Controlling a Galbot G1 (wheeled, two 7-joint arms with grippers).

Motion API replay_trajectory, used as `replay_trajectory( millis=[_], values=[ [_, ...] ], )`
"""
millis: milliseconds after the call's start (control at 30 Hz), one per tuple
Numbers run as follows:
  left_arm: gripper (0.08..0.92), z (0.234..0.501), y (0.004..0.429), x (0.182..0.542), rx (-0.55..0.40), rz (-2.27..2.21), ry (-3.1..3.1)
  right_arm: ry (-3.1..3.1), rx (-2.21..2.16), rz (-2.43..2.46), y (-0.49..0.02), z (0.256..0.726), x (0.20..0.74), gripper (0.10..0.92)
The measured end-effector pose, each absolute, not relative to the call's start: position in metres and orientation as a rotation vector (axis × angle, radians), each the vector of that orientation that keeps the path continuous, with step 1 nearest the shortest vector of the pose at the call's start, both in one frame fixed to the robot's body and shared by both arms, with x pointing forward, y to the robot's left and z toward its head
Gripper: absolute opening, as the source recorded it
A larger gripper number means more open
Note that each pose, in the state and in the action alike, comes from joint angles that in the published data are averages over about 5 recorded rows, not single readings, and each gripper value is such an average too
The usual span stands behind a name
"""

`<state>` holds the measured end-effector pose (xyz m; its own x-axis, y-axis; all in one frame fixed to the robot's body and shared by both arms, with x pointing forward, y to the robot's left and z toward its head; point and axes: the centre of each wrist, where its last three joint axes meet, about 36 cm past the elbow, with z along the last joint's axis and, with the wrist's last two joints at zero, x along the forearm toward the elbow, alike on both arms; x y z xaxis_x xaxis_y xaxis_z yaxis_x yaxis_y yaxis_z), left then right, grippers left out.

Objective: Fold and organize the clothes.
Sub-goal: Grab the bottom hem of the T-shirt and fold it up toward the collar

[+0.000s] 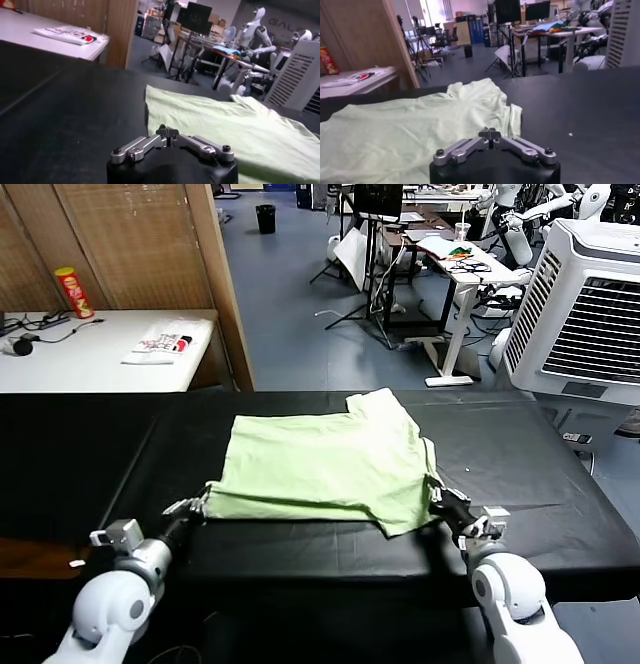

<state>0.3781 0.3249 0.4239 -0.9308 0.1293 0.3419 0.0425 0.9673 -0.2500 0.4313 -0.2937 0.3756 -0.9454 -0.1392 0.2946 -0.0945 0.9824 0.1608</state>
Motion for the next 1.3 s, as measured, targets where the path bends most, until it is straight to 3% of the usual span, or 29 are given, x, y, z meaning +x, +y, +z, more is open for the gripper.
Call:
replay_trajectory(
  millis=[733,800,900,1000,1167,1300],
  values=[
    [0.125,0.407,0.345,0.398,-0.077,0.272,-2.748,-2.792,0.192,-0.214,-0.292,0.369,0.441,0.125],
    [0.125,0.408,0.345,0.398,-0.077,0.270,-2.748,-2.793,0.202,-0.212,-0.293,0.370,0.439,0.159],
    [0.132,0.408,0.346,0.399,-0.080,0.265,-2.749,-2.802,0.216,-0.206,-0.295,0.373,0.433,0.290],
    [0.218,0.408,0.345,0.398,-0.081,0.260,-2.753,-2.814,0.220,-0.196,-0.299,0.378,0.426,0.458],
    [0.499,0.409,0.345,0.396,-0.083,0.259,-2.759,-2.838,0.211,-0.161,-0.304,0.392,0.409,0.719],
    [0.704,0.411,0.344,0.392,-0.087,0.261,-2.763,-2.848,0.218,-0.121,-0.304,0.400,0.389,0.792]
  ],
)
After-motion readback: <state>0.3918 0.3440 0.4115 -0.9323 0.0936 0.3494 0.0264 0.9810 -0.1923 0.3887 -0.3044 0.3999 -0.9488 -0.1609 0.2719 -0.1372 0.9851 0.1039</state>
